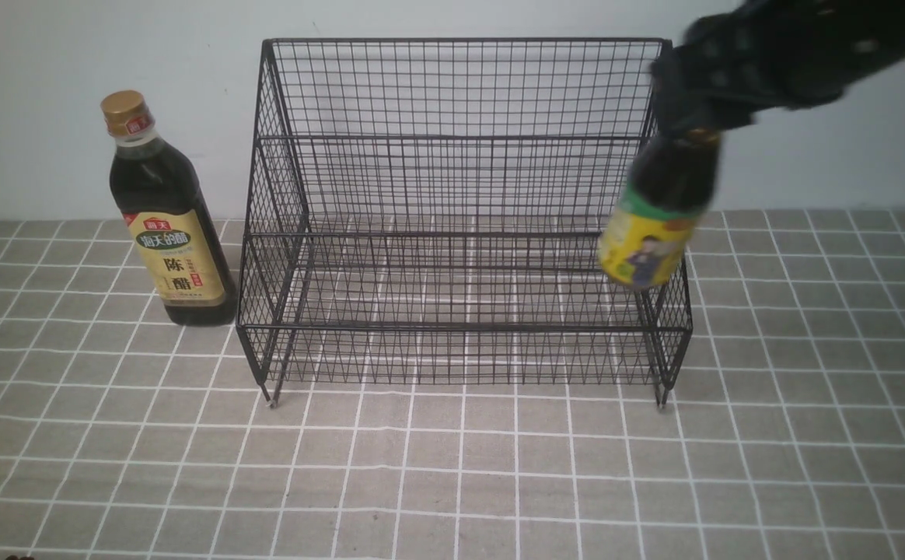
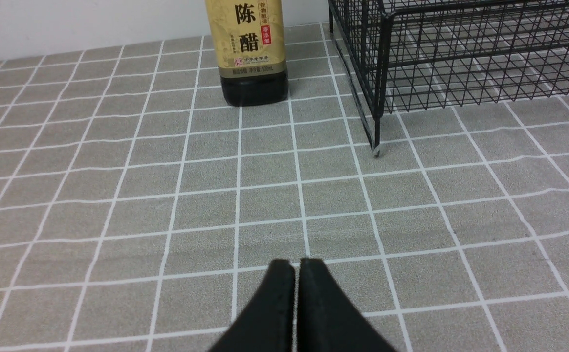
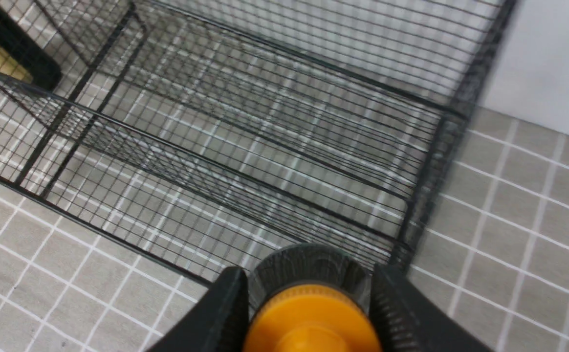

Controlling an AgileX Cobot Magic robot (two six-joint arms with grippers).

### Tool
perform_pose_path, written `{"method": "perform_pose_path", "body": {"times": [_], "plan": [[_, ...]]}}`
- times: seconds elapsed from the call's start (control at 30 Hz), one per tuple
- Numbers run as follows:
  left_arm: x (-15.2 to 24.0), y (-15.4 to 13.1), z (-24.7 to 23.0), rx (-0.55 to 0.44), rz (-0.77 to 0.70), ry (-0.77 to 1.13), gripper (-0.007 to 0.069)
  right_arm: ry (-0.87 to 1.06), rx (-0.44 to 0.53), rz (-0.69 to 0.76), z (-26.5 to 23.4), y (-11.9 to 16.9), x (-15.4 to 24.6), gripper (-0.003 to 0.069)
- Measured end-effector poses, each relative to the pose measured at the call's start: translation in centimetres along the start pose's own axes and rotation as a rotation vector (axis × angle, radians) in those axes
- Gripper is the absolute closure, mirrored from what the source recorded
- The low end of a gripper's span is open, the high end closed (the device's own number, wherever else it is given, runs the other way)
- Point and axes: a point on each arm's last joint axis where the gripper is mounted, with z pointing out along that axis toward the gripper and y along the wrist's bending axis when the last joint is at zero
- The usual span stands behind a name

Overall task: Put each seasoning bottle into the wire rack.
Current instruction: Use the right arm to put the condiment bottle back on the shelf

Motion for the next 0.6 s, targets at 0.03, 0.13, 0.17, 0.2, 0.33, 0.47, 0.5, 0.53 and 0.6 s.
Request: {"method": "perform_pose_path", "body": {"times": [0.03,0.13,0.17,0.2,0.33,0.47,0.5,0.53,0.6], "plan": [[0.0,0.0,0.0,0.0,0.0,0.0,0.0632,0.018,-0.002,0.003,1.4,0.3,-0.4,0.0363],[0.0,0.0,0.0,0.0,0.0,0.0,0.0632,0.061,0.002,0.009,4.4,0.4,-0.8,0.0363],[0.0,0.0,0.0,0.0,0.0,0.0,0.0632,0.075,0.003,0.008,5.0,0.4,-0.7,0.0363],[0.0,0.0,0.0,0.0,0.0,0.0,0.0632,0.097,0.005,0.009,6.0,0.4,-0.6,0.0363],[0.0,0.0,0.0,0.0,0.0,0.0,0.0632,0.185,0.02,0.004,8.8,0.3,0.3,0.0363],[0.0,0.0,0.0,0.0,0.0,0.0,0.0632,0.263,0.028,0.003,10.7,0.3,1.1,0.0363],[0.0,0.0,0.0,0.0,0.0,0.0,0.0632,0.281,0.03,0.002,11.1,0.3,1.3,0.0363],[0.0,0.0,0.0,0.0,0.0,0.0,0.0632,0.284,0.03,0.002,11.2,0.3,1.3,0.0363],[0.0,0.0,0.0,0.0,0.0,0.0,0.0632,0.306,0.032,0.002,11.7,0.3,1.5,0.0362]]}}
